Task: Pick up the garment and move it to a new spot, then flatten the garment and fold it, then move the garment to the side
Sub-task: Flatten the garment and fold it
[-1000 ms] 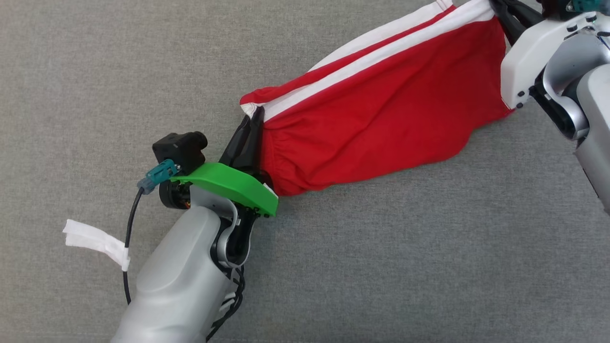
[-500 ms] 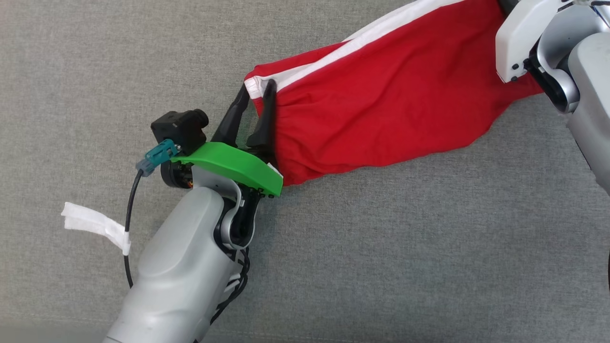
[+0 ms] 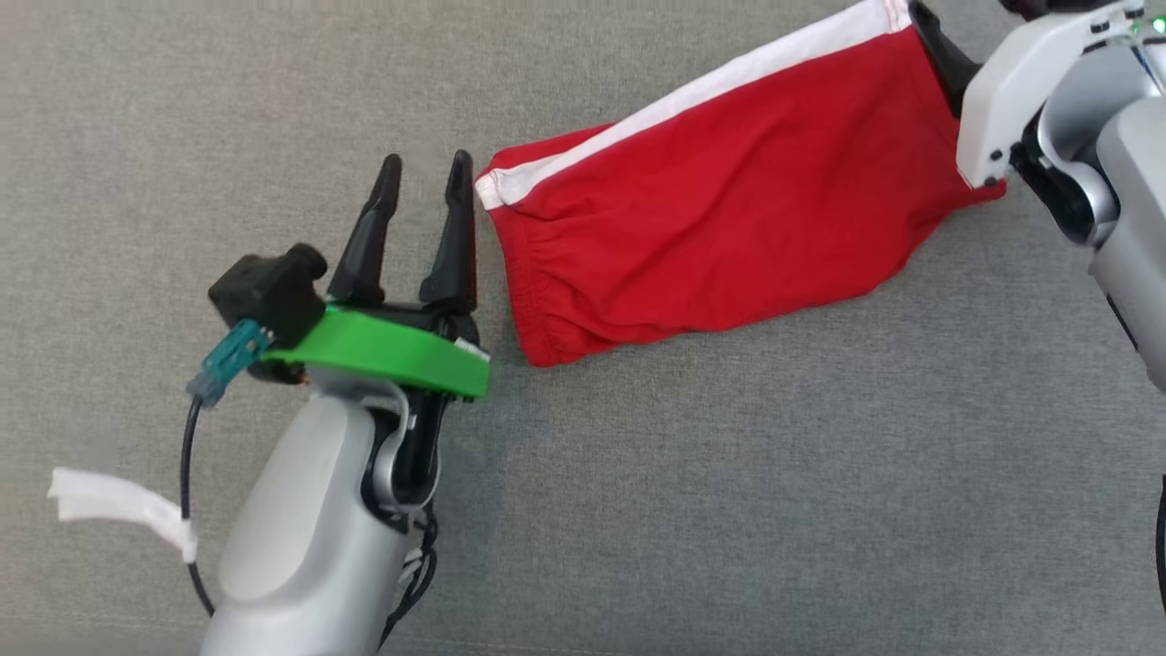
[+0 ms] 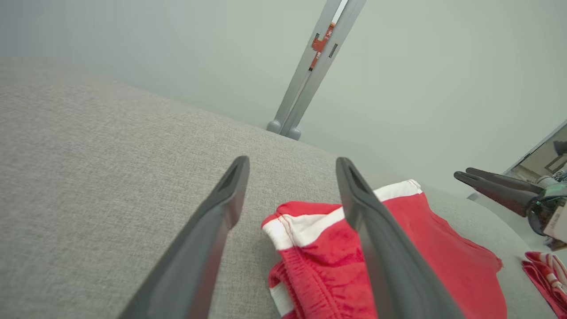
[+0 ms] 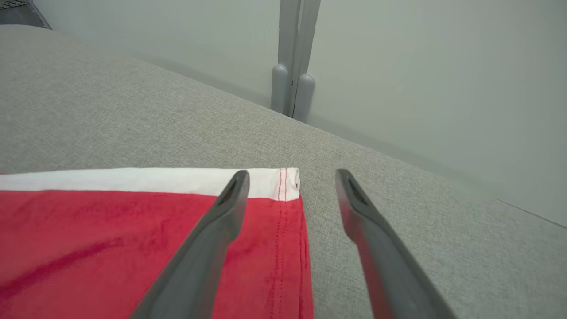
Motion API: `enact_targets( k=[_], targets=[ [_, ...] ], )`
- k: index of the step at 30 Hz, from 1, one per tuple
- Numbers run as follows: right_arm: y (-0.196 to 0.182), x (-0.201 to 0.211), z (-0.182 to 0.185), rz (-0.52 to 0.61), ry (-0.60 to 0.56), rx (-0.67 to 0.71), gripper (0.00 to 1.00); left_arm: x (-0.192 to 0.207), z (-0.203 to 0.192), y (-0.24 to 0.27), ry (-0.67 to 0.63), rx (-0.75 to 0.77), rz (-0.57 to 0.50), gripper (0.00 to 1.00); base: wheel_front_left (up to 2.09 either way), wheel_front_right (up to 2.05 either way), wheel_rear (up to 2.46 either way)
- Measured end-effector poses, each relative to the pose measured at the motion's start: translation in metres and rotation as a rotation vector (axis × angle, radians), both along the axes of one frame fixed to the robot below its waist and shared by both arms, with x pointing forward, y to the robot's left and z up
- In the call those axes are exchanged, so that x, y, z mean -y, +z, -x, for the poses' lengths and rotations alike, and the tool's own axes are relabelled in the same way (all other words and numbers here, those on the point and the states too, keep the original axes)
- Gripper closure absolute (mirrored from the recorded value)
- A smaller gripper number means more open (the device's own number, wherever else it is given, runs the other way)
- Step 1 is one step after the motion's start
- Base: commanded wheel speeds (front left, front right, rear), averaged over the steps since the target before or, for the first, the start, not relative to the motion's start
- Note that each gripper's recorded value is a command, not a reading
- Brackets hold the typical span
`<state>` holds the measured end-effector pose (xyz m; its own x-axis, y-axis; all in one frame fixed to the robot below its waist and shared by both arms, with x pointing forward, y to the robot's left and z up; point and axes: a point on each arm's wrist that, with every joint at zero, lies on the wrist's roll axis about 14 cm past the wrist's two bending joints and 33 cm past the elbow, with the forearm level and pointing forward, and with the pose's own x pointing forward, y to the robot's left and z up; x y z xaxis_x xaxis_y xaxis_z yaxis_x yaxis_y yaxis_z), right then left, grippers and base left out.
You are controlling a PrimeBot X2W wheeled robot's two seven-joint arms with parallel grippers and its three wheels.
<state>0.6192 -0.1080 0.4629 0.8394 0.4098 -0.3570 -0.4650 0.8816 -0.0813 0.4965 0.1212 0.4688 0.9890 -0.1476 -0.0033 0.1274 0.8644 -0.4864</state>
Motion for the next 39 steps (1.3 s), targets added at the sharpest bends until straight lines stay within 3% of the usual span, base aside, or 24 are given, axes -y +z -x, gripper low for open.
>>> enact_targets(
  k=[8,16,27,29,30,39],
  targets=[
    [-0.007,0.021,0.02,-0.092,-0.101,-0.118,0.0,-0.035,0.031,0.026,0.082,0.097,-0.136,0.0,0.0,0.0,0.0],
    [-0.04,0.033,0.018,-0.072,-0.164,-0.201,0.0,-0.074,0.061,0.016,0.18,0.06,-0.225,0.0,0.0,0.0,0.0],
    [-0.091,0.01,0.022,-0.085,-0.185,-0.37,0.0,-0.111,0.098,-0.006,0.289,-0.038,-0.289,0.0,0.0,0.0,0.0],
    [-0.093,0.006,0.022,-0.089,-0.183,-0.386,0.61,-0.114,0.1,-0.006,0.297,-0.041,-0.295,0.0,0.0,0.0,0.0],
    [-0.093,0.004,0.021,-0.09,-0.182,-0.389,1.0,-0.115,0.101,-0.006,0.3,-0.042,-0.296,0.0,0.0,0.0,0.0],
    [-0.079,0.01,0.029,-0.13,-0.196,-0.341,1.0,-0.104,0.096,-0.001,0.269,-0.017,-0.289,0.0,0.0,0.0,0.0]
  ],
)
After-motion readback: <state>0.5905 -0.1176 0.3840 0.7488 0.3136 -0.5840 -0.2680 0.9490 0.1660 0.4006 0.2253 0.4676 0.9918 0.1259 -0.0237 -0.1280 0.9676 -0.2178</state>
